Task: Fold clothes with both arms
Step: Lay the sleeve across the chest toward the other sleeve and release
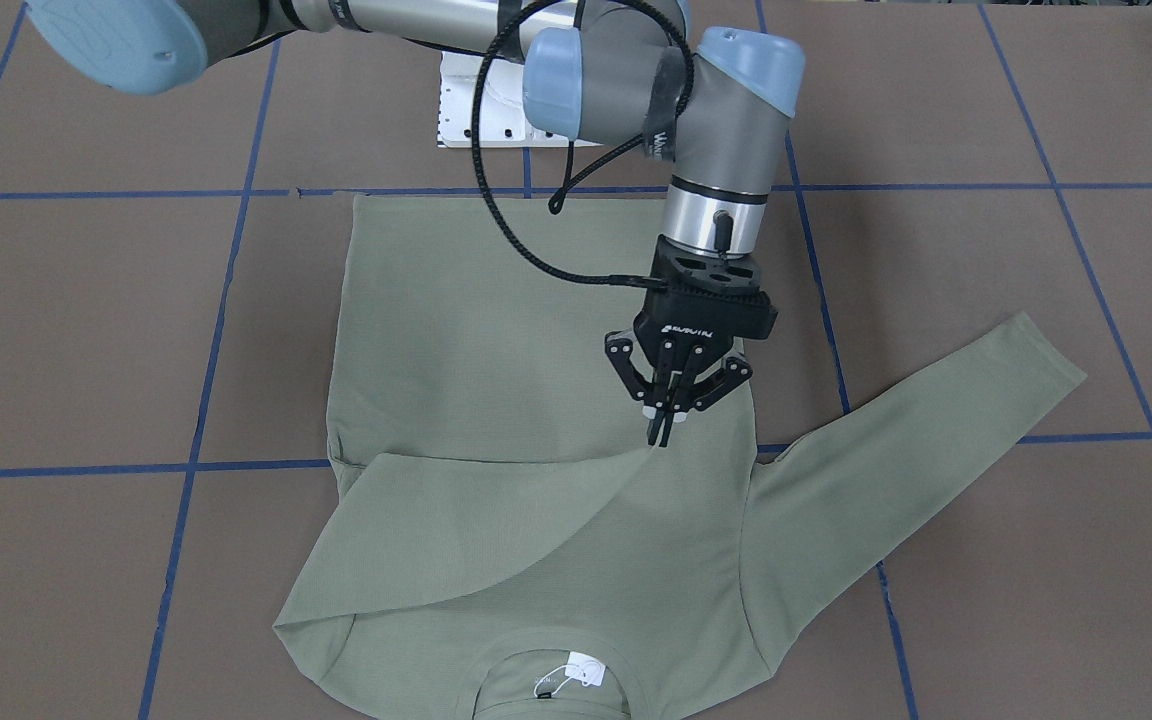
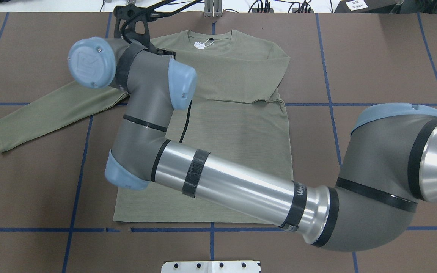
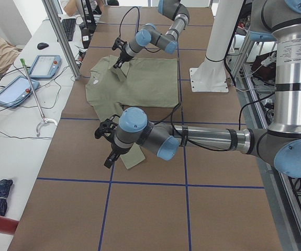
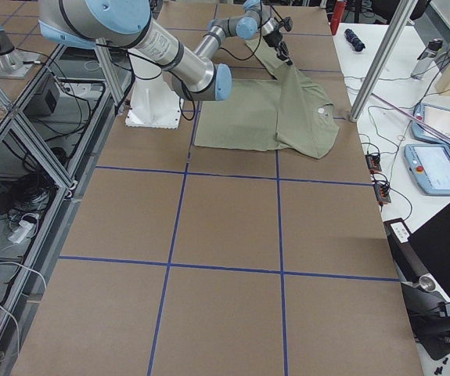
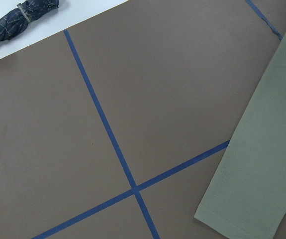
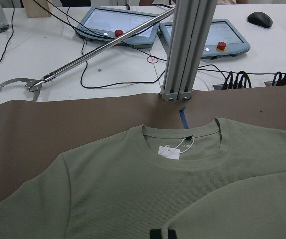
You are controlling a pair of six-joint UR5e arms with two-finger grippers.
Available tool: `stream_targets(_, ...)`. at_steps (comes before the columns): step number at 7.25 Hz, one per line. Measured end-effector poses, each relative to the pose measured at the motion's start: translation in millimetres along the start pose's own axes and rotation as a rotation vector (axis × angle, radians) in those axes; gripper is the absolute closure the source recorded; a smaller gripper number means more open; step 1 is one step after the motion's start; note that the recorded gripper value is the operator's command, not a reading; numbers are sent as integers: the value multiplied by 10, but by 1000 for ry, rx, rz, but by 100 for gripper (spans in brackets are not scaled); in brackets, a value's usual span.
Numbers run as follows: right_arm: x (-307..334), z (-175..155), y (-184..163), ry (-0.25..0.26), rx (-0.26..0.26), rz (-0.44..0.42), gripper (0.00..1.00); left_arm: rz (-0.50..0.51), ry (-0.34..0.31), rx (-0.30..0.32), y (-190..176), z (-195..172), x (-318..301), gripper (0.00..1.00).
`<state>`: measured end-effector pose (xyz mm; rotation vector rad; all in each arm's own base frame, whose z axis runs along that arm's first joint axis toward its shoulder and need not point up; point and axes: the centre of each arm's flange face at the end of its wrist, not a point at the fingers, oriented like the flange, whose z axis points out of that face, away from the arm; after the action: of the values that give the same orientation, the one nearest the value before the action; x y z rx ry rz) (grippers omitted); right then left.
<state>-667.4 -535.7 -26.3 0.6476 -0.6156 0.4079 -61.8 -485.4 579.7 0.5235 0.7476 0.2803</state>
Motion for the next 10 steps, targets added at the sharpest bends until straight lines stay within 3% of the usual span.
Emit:
stream_targets(1, -218, -60, 103, -10, 23, -7, 100, -4, -1, -2, 14, 5, -19, 0)
stream_targets(3, -372, -64, 158, -11, 39, 9, 79, -10, -4, -2, 29, -2, -46, 0)
stream_targets(5, -444, 7, 119, -22, 40, 28, 0, -15, -4, -4, 44, 10, -73, 0)
stream_targets(7, -493, 13, -6, -29, 12, 43, 0, -20, -5, -5, 48, 14, -84, 0)
stream_targets(8, -455, 47, -162, -35, -38, 59, 0, -17, -6, -1, 19, 4, -83, 0)
stream_targets(10, -198, 123, -715, -40, -205, 80, 0, 23, -10, 40, -70, -45, -43, 0)
